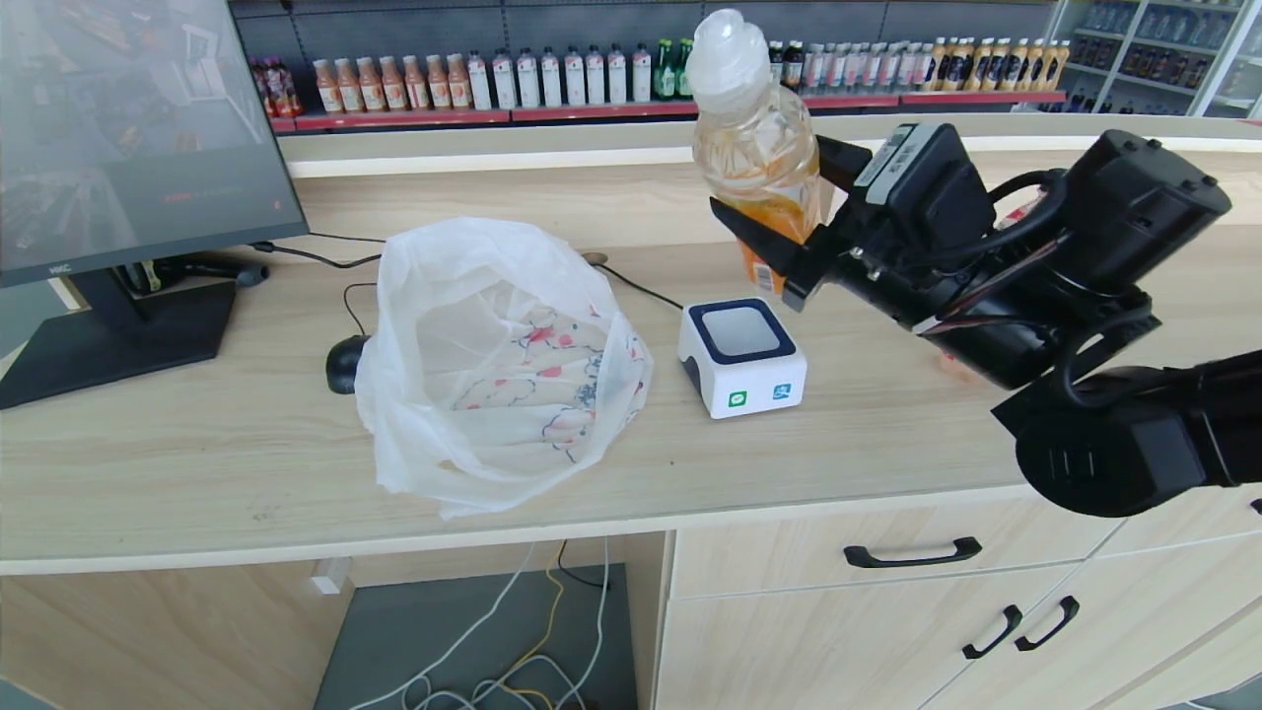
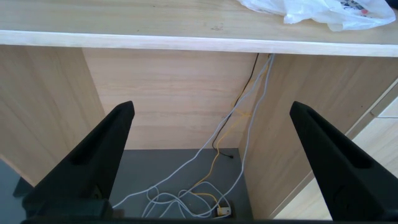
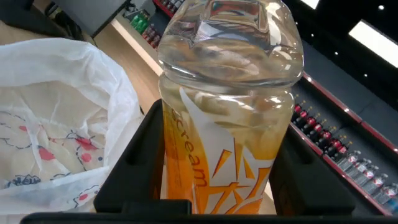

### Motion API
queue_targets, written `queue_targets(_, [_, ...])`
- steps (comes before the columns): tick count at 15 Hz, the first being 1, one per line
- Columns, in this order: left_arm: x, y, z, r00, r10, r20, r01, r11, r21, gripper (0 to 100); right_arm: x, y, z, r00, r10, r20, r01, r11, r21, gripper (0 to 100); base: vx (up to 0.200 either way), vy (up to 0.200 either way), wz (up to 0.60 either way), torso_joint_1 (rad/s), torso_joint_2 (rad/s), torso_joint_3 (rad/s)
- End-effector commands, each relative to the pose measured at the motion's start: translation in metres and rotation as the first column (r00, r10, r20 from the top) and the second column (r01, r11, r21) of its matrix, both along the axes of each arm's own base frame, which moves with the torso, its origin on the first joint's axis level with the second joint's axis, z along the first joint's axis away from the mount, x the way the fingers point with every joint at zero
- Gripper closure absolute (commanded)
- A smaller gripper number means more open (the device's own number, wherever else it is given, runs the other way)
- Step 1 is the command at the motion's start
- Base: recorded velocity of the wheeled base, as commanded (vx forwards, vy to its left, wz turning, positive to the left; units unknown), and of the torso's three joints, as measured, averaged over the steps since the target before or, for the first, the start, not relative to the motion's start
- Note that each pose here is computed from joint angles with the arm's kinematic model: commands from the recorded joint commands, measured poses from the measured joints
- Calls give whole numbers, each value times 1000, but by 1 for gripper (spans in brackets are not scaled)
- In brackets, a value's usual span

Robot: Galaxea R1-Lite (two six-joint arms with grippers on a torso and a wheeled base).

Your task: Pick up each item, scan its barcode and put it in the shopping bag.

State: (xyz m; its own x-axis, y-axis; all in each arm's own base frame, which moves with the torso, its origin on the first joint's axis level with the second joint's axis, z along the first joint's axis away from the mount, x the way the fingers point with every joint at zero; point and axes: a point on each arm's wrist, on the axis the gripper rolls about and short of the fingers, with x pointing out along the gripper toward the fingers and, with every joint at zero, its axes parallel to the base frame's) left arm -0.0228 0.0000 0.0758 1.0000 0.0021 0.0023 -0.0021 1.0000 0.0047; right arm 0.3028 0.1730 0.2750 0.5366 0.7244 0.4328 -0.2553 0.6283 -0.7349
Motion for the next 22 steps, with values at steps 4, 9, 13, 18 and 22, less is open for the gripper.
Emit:
queue_targets(4, [0,0,0,1000,1,1,-1,1000,0,0,-23,-15,29,998,25,-64,-14,986,169,100,0,0,0,0,0,0])
queue_targets(9, [0,0,0,1000,1,-1,-1,1000,0,0,-22,-23,17,976,94,-197,-27,948,318,100,0,0,0,0,0,0])
queue_targets(13, [0,0,0,1000,1,1,-1,1000,0,0,-25,-34,5,959,84,-269,60,871,487,100,0,0,0,0,0,0])
queue_targets(18, [0,0,0,1000,1,-1,-1,1000,0,0,-24,-38,1,950,32,-310,153,818,554,100,0,0,0,0,0,0])
queue_targets(22, [0,0,0,1000,1,-1,-1,1000,0,0,-26,-38,2,955,53,-293,130,810,571,100,0,0,0,0,0,0])
